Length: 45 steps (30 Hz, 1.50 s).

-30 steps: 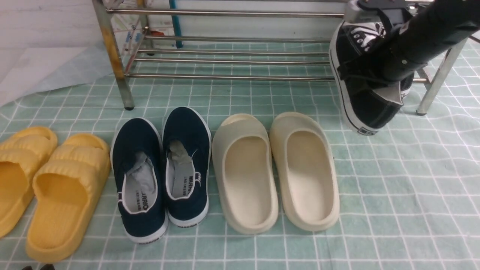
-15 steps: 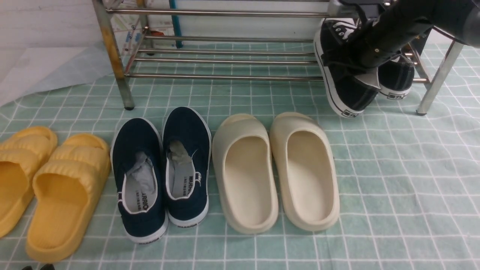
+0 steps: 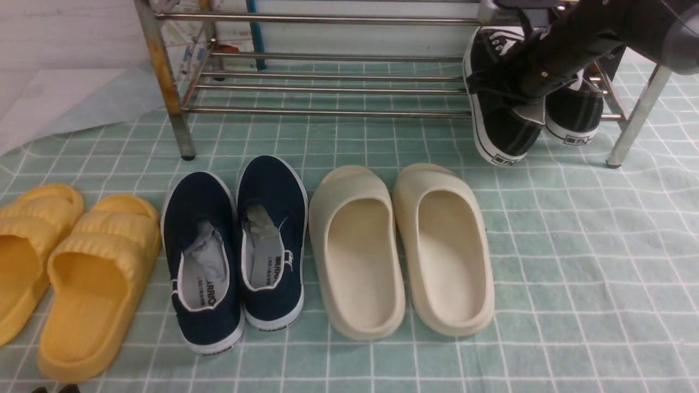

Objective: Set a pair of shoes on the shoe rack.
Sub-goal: Use the right arm to put a shoe into the shoe rack

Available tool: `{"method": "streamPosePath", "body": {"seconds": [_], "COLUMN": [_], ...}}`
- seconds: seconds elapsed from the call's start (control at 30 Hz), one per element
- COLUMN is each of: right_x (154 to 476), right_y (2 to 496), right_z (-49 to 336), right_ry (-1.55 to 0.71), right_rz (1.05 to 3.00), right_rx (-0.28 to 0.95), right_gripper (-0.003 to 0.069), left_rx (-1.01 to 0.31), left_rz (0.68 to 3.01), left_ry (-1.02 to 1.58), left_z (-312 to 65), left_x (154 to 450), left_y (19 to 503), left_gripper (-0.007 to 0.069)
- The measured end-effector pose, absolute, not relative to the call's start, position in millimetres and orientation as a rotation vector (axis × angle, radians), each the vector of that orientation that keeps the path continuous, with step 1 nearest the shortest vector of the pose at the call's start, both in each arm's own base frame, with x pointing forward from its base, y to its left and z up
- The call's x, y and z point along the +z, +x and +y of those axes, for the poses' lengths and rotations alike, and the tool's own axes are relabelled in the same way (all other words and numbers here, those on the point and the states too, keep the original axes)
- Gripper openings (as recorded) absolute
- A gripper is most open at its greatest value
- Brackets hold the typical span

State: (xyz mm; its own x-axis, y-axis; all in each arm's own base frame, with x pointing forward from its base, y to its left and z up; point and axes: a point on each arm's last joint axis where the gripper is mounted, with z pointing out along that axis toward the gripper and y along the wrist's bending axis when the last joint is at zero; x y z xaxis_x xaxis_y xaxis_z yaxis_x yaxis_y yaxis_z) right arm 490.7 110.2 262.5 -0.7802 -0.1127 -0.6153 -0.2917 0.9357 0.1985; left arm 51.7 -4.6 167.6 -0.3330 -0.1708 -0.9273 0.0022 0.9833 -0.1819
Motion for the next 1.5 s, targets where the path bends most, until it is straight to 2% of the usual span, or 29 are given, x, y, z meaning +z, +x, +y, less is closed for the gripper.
{"method": "streamPosePath", "body": {"seconds": [0.23, 0.4, 0.63, 0.77, 0.87, 1.1, 1.13, 1.17, 1.2, 1.3, 1.37, 1.5], "right_x": [267, 266, 263, 260, 263, 285, 288, 297, 303, 322, 332, 354], "right_y": [494, 503, 503, 507, 510, 509, 508, 505, 502, 491, 482, 466], "right_z": [111, 103, 103, 104, 104, 106, 106, 107, 107, 107, 107, 107], "right_ry": [-0.322, -0.376, -0.391, -0.375, -0.36, -0.357, -0.358, -0.36, -0.361, -0.366, -0.387, -0.407], "right_rz": [2.407, 2.336, 2.338, 2.322, 2.292, 2.265, 2.268, 2.268, 2.273, 2.29, 2.321, 2.328], "right_rx": [0.359, 0.269, 0.257, 0.257, 0.252, 0.285, 0.29, 0.311, 0.323, 0.351, 0.367, 0.401], "right_gripper": [0.0019, 0.002, 0.0028, 0.006, 0.0139, 0.0417, 0.0417, 0.0456, 0.0464, 0.0461, 0.0433, 0.0307], "left_rx": [-0.176, -0.176, -0.176, -0.176, -0.176, -0.176, -0.176, -0.176, -0.176, -0.176, -0.176, -0.176], "left_rz": [1.904, 1.904, 1.904, 1.904, 1.904, 1.904, 1.904, 1.904, 1.904, 1.904, 1.904, 1.904], "left_ry": [-0.121, -0.121, -0.121, -0.121, -0.121, -0.121, -0.121, -0.121, -0.121, -0.121, -0.121, -0.121], "left_z": [-5, -5, -5, -5, -5, -5, -5, -5, -5, -5, -5, -5], "left_x": [168, 168, 168, 168, 168, 168, 168, 168, 168, 168, 168, 168], "left_y": [52, 52, 52, 52, 52, 52, 52, 52, 52, 52, 52, 52], "left_gripper": [0.0238, 0.0238, 0.0238, 0.0238, 0.0238, 0.0238, 0.0238, 0.0238, 0.0238, 0.0238, 0.0238, 0.0238]}}
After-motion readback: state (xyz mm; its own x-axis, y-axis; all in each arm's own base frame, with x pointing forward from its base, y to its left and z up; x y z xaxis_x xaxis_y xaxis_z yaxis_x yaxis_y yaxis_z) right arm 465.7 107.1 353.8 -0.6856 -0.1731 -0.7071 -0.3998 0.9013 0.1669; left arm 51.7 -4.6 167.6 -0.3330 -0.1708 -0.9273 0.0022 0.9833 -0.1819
